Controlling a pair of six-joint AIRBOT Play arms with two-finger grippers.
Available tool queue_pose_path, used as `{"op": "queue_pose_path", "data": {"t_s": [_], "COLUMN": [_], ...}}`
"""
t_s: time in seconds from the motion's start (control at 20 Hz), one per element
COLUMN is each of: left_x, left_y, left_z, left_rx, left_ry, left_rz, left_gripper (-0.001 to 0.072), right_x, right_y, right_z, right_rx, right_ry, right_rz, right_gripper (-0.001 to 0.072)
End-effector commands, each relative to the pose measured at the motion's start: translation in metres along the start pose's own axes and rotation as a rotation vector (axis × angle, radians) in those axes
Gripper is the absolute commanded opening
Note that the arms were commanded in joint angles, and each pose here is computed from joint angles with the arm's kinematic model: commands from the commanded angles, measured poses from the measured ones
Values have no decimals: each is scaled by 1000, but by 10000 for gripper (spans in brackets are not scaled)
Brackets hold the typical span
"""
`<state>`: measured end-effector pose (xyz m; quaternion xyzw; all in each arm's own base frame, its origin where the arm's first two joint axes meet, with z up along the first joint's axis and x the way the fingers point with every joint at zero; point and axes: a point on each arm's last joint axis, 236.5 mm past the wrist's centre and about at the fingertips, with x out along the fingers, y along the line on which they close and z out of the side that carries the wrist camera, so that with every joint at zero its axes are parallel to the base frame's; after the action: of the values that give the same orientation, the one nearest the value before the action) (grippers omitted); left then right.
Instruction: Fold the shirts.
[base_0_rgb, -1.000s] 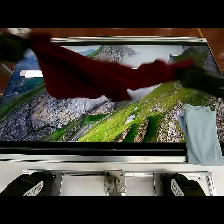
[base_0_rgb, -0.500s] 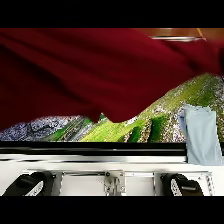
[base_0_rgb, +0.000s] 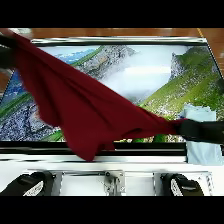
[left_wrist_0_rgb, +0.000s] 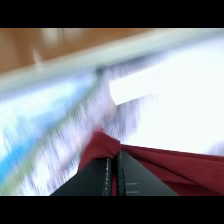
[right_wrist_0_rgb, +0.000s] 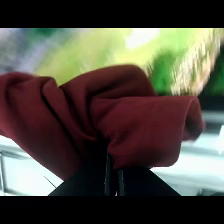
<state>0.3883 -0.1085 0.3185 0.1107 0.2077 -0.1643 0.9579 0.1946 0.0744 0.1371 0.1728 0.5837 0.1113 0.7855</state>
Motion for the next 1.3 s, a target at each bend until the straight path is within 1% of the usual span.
{"op": "queue_pose_path", "data": {"t_s": [0.0, 0.1, 0.2, 0.25, 0.3, 0.4, 0.45, 0.5, 0.55, 0.6, 0.65, 0.7, 0.8, 0.85, 0.9, 1.0, 1.1, 1.2, 1.25], "left_x": [106, 161, 201, 218, 230, 244, 248, 251, 251, 246, 239, 227, 196, 174, 149, 107, 88, 75, 70], "left_y": [-23, -44, -66, -80, -95, -121, -129, -135, -138, -136, -128, -114, -75, -55, -38, -12, -6, -26, -46], "left_z": [-91, -133, -176, -199, -219, -249, -258, -262, -265, -267, -269, -270, -277, -283, -294, -312, -326, -350, -364], "left_rx": [-59, -135, -232, -331, -423, -537, -577, -605, -623, -615, -604, -598, -623, -630, -639, -683, -753, -816, -870], "left_ry": [259, 364, 464, 525, 584, 672, 700, 713, 725, 748, 782, 830, 956, 1024, 1104, 1205, 1172, 1136, 1119], "left_rz": [-94, -169, -237, -267, -300, -365, -389, -402, -414, -421, -424, -429, -404, -402, -395, -359, -313, -286, -307], "left_gripper": [40, 41, 41, 43, 76, 156, 161, 299, 611, 714, 713, 713, 712, 712, 712, 712, 713, 716, 717], "right_x": [86, 130, 159, 170, 181, 203, 212, 220, 224, 225, 219, 207, 170, 149, 127, 93, 82, 90, 99], "right_y": [-27, -34, -58, -68, -76, -88, -91, -93, -93, -93, -90, -84, -81, -91, -110, -161, -198, -208, -208], "right_z": [5, 34, 57, 66, 71, 77, 78, 80, 83, 93, 104, 117, 142, 151, 155, 146, 120, 94, 85], "right_rx": [160, 285, 363, 394, 427, 499, 534, 570, 591, 599, 572, 500, 351, 295, 252, 270, 311, 289, 273], "right_ry": [20, -82, -150, -161, -166, -155, -147, -144, -151, -185, -219, -253, -305, -321, -328, -293, -217, -104, -46], "right_rz": [48, 118, 89, 73, 63, 55, 59, 67, 78, 93, 119, 146, 155, 120, 49, -118, -208, -205, -187], "right_gripper": [65, 65, 65, 65, 65, 65, 65, 66, 90, 305, 587, 632, 632, 632, 632, 632, 632, 632, 633]}}
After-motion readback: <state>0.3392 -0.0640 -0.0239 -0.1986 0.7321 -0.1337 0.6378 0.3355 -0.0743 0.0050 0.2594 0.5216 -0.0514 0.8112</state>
